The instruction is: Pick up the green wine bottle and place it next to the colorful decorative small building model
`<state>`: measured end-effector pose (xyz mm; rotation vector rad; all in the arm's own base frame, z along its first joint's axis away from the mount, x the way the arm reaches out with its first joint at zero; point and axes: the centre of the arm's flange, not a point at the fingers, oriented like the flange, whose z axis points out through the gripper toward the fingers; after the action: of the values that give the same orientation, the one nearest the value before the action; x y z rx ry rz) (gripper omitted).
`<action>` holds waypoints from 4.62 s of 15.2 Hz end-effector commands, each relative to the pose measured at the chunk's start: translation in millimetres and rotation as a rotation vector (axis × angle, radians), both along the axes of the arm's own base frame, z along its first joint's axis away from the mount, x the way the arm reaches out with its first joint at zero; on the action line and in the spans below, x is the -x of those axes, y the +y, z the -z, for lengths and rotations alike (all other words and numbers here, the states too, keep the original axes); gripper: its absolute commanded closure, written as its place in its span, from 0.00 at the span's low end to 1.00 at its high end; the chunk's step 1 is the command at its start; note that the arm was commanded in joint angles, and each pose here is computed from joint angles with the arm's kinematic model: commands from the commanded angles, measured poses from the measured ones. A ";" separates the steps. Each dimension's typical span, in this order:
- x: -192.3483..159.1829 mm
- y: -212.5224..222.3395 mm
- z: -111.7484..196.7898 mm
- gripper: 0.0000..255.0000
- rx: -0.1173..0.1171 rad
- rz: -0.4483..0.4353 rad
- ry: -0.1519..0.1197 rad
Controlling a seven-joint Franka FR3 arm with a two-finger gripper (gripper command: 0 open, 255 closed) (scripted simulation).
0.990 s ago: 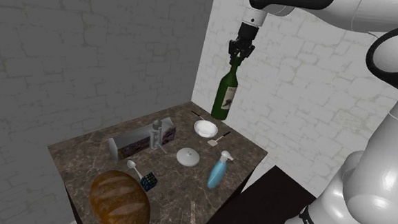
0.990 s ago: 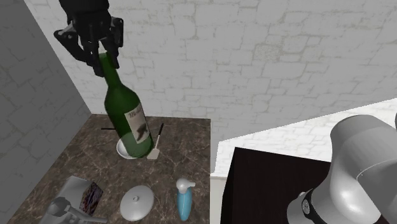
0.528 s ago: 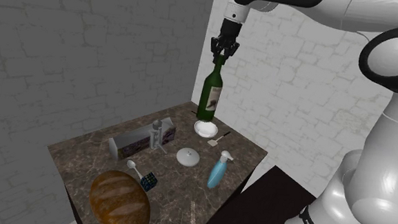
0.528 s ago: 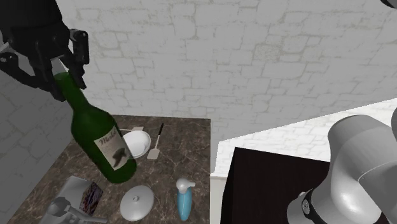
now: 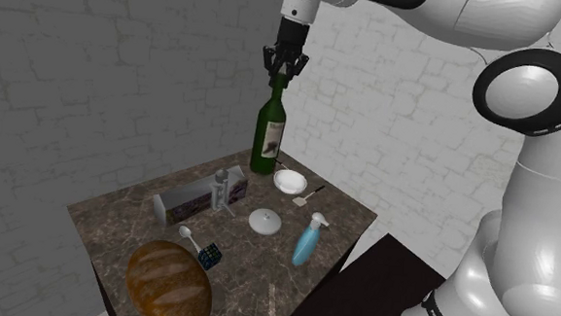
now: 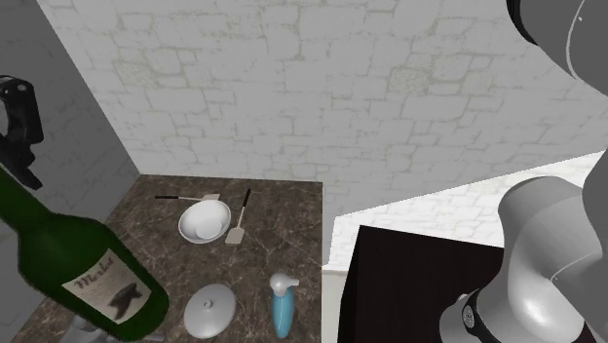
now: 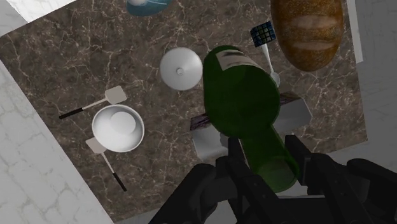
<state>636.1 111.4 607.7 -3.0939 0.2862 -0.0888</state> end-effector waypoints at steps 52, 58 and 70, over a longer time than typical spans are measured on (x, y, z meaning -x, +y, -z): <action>-4.4 22.0 269.5 1.00 0.000 0.001 0.000; -4.4 22.0 301.2 1.00 0.000 0.001 0.000; -4.4 22.0 364.6 1.00 0.000 0.001 0.000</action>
<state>640.4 134.1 247.9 -3.0940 0.2884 -0.0878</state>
